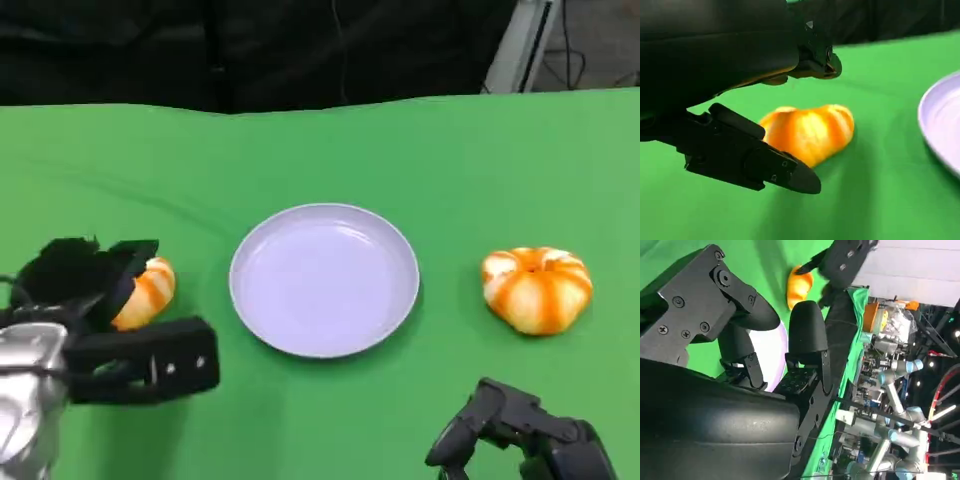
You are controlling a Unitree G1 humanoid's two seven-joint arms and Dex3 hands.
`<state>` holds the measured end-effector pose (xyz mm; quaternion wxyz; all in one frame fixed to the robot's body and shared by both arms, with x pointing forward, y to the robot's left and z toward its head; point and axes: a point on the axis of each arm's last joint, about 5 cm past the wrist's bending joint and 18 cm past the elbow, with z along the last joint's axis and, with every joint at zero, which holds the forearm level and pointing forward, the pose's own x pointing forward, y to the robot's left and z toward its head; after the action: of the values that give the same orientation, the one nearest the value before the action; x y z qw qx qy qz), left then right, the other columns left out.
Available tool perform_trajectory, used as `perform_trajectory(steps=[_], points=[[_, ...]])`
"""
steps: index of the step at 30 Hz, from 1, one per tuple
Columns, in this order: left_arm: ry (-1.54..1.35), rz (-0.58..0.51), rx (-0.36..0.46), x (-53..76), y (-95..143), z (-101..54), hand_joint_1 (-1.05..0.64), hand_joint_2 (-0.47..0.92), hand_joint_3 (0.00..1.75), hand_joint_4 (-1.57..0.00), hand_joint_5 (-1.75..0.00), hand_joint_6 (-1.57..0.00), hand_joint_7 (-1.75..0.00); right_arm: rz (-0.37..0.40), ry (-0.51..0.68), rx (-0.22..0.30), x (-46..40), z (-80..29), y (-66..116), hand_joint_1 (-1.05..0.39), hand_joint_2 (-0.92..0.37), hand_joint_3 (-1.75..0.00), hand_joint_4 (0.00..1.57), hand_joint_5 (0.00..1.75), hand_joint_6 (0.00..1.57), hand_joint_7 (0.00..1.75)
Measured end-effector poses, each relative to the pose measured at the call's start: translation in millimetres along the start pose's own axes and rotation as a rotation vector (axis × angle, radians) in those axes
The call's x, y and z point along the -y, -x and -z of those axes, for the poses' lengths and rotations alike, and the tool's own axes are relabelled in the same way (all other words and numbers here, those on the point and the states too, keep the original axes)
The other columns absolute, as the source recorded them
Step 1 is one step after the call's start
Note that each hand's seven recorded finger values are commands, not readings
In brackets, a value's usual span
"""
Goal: Grasp the bread from the table and place it into the plate.
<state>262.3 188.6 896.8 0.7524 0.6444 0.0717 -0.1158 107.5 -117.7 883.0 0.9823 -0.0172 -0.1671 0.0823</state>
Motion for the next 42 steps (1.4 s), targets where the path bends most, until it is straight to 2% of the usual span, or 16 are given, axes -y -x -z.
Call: perform_trajectory(steps=[7, 10, 12, 13, 14, 15, 17, 18, 19, 21, 22, 27, 30, 34, 37, 42], points=[[-0.045, 0.075, -0.068, 9.3, -26.7, 3.9, -0.5, 0.92, 0.01, -0.15, -0.24, -0.26, -0.01, -0.003, -0.003, 0.007, -0.7, -0.3, -1.7, -0.1, -0.28, -1.36, 0.76, 1.57, 0.82, 1.31], [-0.031, 0.131, -0.084, 14.1, -33.8, 3.2, -0.38, 0.92, 0.0, -0.34, -0.15, -0.37, -0.01, 0.0, -0.004, 0.006, -1.1, -0.3, -1.2, -0.11, -0.28, -1.36, 0.76, 1.57, 0.82, 1.31], [-0.011, 0.153, -0.092, 14.3, -36.9, 2.8, -0.32, 0.92, 0.04, -0.55, -0.21, -0.42, -0.02, -0.001, -0.007, 0.006, -1.9, -0.4, -1.3, -0.11, -0.28, -1.36, 0.76, 1.58, 0.82, 1.31], [0.001, 0.157, -0.093, 13.4, -38.1, 3.1, -0.31, 0.92, 0.04, -0.57, -0.22, -0.42, -0.02, -0.001, -0.007, 0.005, -2.1, -0.4, -1.1, -0.12, -0.28, -1.36, 0.76, 1.58, 0.82, 1.31], [0.013, 0.154, -0.094, 12.5, -39.0, 3.6, -0.29, 0.92, 0.1, -0.72, -0.58, -0.53, -0.04, -0.001, -0.007, 0.004, -2.3, -0.4, -0.8, -0.12, -0.28, -1.36, 0.76, 1.58, 0.82, 1.31], [0.025, 0.153, -0.089, 12.6, -39.3, 4.1, -0.27, 0.92, 0.14, -0.69, -1.05, -0.62, -0.03, -0.001, -0.007, 0.002, -2.6, -0.4, -0.5, -0.12, -0.28, -1.36, 0.76, 1.58, 0.81, 1.31], [0.037, 0.138, -0.07, 13.8, -38.9, 5.7, -0.26, 0.92, 0.15, -0.66, -1.3, -0.66, -0.02, 0.0, -0.007, -0.003, -3.2, -0.7, 0.0, -0.12, -0.28, -1.36, 0.76, 1.58, 0.81, 1.31], [0.041, 0.13, -0.062, 13.2, -39.1, 6.5, -0.26, 0.92, 0.19, -0.66, -1.51, -0.73, -0.65, -0.001, -0.005, -0.004, -3.4, -0.9, 0.1, -0.12, -0.29, -1.36, 0.75, 1.58, 0.81, 1.31], [0.045, 0.113, -0.053, 13.0, -38.9, 7.8, -0.25, 0.92, 0.2, -0.67, -1.65, -0.66, -1.23, -0.002, -0.004, -0.003, -3.4, -1.0, 0.0, -0.11, -0.29, -1.37, 0.75, 1.59, 0.81, 1.31], [0.05, 0.063, -0.028, 15.2, -37.7, 9.6, -0.21, 0.9, 0.14, -0.73, -1.73, -0.56, -1.64, -0.003, -0.002, -0.002, -3.4, -1.2, -0.1, -0.11, -0.28, -1.37, 0.75, 1.59, 0.81, 1.31], [0.054, 0.034, -0.013, 16.2, -37.0, 10.2, -0.21, 0.9, 0.13, -0.75, -1.74, -0.56, -1.69, -0.003, -0.001, -0.001, -3.4, -1.2, -0.2, -0.11, -0.28, -1.38, 0.75, 1.59, 0.81, 1.31], [0.086, -0.067, 0.07, 21.7, -31.9, 11.9, -0.2, 0.92, 0.14, -0.8, -1.75, -0.56, -1.75, -0.002, 0.0, 0.001, -3.0, -1.3, -0.6, -0.1, -0.27, -1.39, 0.76, 1.59, 0.81, 1.32], [0.099, -0.115, 0.115, 22.4, -30.5, 8.4, -0.19, 0.92, 0.23, -0.83, -1.75, -0.58, -1.75, -0.002, 0.001, 0.003, -2.7, -1.3, -1.1, -0.1, -0.26, -1.39, 0.76, 1.59, 0.82, 1.32], [0.116, -0.208, 0.194, 16.2, -31.4, -1.0, -0.18, 0.9, 0.25, -0.84, -1.75, -0.6, -1.75, -0.003, 0.003, 0.009, -2.3, -1.1, -2.4, -0.09, -0.26, -1.4, 0.76, 1.59, 0.82, 1.32], [0.127, -0.275, 0.224, 14.8, -30.3, -4.4, -0.15, 0.57, 0.83, -0.9, -1.75, -0.66, -1.75, -0.002, 0.003, 0.008, -2.2, -0.9, -2.1, -0.08, -0.26, -1.4, 0.76, 1.58, 0.82, 1.32], [0.175, -0.478, 0.337, -0.4, -28.5, -20.2, -0.16, 0.41, 1.24, -0.91, -1.75, -0.69, -1.75, -0.003, 0.001, 0.008, -2.4, -0.5, -2.8, -0.1, -0.27, -1.38, 0.76, 1.59, 0.82, 1.32]])
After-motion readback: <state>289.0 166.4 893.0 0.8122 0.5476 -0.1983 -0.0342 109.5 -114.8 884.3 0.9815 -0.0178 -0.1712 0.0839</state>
